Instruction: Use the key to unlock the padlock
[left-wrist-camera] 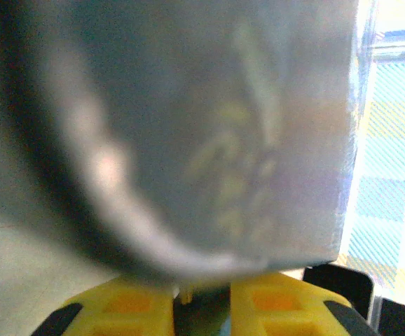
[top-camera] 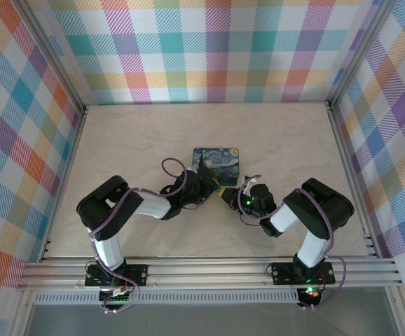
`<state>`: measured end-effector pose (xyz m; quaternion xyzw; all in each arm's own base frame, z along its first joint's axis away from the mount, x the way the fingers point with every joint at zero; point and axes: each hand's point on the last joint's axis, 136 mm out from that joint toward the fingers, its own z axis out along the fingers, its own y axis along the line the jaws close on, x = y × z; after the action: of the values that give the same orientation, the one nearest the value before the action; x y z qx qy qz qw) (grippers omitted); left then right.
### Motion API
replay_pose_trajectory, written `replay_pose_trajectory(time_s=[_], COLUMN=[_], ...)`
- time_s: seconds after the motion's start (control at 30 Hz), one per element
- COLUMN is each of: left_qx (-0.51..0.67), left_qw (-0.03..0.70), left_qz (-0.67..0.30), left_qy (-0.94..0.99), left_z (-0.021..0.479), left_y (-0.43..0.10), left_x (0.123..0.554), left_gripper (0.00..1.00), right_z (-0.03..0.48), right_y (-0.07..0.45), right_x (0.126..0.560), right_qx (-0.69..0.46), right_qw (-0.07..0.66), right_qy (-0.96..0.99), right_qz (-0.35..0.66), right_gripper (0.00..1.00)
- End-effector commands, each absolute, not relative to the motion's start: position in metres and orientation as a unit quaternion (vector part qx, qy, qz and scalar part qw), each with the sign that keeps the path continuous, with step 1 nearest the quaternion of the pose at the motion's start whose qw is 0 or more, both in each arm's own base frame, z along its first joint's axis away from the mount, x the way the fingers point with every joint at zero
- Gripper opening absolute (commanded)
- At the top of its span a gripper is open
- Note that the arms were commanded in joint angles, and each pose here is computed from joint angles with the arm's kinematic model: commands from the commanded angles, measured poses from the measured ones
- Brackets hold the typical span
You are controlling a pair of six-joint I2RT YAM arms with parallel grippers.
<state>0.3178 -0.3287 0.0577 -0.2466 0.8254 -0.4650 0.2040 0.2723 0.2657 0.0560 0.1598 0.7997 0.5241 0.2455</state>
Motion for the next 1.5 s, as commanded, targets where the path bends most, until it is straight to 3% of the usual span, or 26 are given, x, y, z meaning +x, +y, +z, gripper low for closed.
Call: replay_pose_trajectory(time_s=[0.0, 0.17, 0.5, 0.77, 0.97, 1.3, 1.47], left_qx=[-0.240, -0.242, -0.241, -0.247, -0.242, -0.236, -0.233], left_qw=[0.210, 0.210, 0.194, 0.191, 0.188, 0.186, 0.184], left_qz=[-0.479, -0.474, -0.466, -0.460, -0.465, -0.468, -0.470], left_qy=[0.818, 0.821, 0.829, 0.831, 0.831, 0.831, 0.831], left_z=[0.069, 0.070, 0.073, 0.080, 0.087, 0.091, 0.093], left_y=[-0.338, -0.336, -0.339, -0.335, -0.337, -0.339, -0.341], left_x=[0.320, 0.320, 0.317, 0.316, 0.315, 0.315, 0.315], left_gripper=[0.13, 0.03, 0.03, 0.03, 0.03, 0.03, 0.03], right_z=[0.071, 0.071, 0.063, 0.078, 0.127, 0.195, 0.208], right_y=[0.272, 0.270, 0.250, 0.223, 0.188, 0.159, 0.156], right_x=[0.275, 0.275, 0.274, 0.273, 0.271, 0.264, 0.258], right_qx=[0.154, 0.150, 0.147, 0.087, 0.006, -0.070, -0.120], right_qw=[0.254, 0.260, 0.283, 0.333, 0.431, 0.590, 0.628], right_qy=[0.785, 0.787, 0.813, 0.856, 0.855, 0.766, 0.740], right_qz=[0.543, 0.539, 0.487, 0.387, 0.288, 0.243, 0.209], right_gripper=[0.06, 0.16, 0.44, 0.73, 1.00, 1.00, 1.00])
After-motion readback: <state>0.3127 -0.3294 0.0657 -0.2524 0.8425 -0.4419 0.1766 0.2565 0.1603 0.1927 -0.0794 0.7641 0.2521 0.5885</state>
